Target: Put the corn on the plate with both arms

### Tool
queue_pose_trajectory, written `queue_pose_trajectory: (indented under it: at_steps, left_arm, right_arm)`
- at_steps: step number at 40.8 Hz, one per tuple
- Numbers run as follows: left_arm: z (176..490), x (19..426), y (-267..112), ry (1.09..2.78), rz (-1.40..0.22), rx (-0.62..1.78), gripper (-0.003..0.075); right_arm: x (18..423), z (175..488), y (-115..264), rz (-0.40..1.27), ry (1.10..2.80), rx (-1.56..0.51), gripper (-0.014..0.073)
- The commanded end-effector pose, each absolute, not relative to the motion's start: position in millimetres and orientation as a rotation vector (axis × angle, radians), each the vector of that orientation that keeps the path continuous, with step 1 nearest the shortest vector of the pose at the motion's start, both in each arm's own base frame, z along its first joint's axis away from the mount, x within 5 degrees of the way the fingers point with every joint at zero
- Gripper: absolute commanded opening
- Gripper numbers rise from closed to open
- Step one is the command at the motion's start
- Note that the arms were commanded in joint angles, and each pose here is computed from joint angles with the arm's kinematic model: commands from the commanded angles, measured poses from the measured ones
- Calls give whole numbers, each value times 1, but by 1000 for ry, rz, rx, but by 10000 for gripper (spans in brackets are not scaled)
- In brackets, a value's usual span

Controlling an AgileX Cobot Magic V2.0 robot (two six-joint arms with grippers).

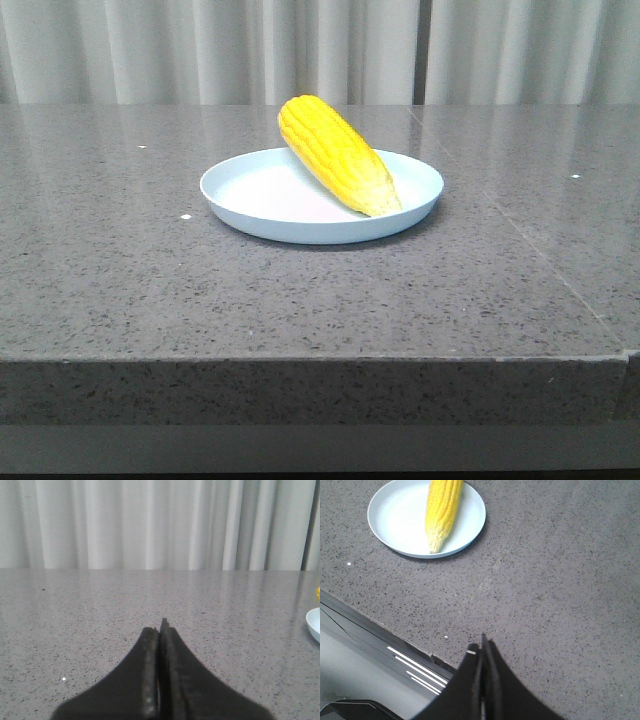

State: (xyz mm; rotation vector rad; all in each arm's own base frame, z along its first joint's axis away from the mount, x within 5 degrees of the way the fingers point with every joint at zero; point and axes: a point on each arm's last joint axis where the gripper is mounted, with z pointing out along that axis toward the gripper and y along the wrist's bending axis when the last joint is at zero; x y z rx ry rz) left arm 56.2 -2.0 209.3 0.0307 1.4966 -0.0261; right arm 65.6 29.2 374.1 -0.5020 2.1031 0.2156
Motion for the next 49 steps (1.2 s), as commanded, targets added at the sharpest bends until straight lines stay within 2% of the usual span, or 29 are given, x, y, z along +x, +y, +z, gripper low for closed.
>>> queue_pose_trajectory:
  at_steps: [1,4,12,24,32,49]
  left_arm:
    - [210,55,-2,1428,-42,18,-20]
    - [210,55,-2,1428,-42,18,-20]
    - [210,55,-2,1428,-42,18,-20]
    - [210,55,-2,1428,-42,18,-20]
    - [210,55,-2,1428,-42,18,-20]
    - [210,55,-2,1428,-42,18,-20]
  right_arm:
    - [65,380,26,207,2014,-446,-68]
    - [64,372,20,162,1977,-357,-68]
    - [54,338,5,43,1659,-121,-68]
    - [47,258,0,-38,1373,-27,-68]
    - [52,225,0,-44,1323,-21,-68]
    - [52,222,-2,66,1354,85,-68]
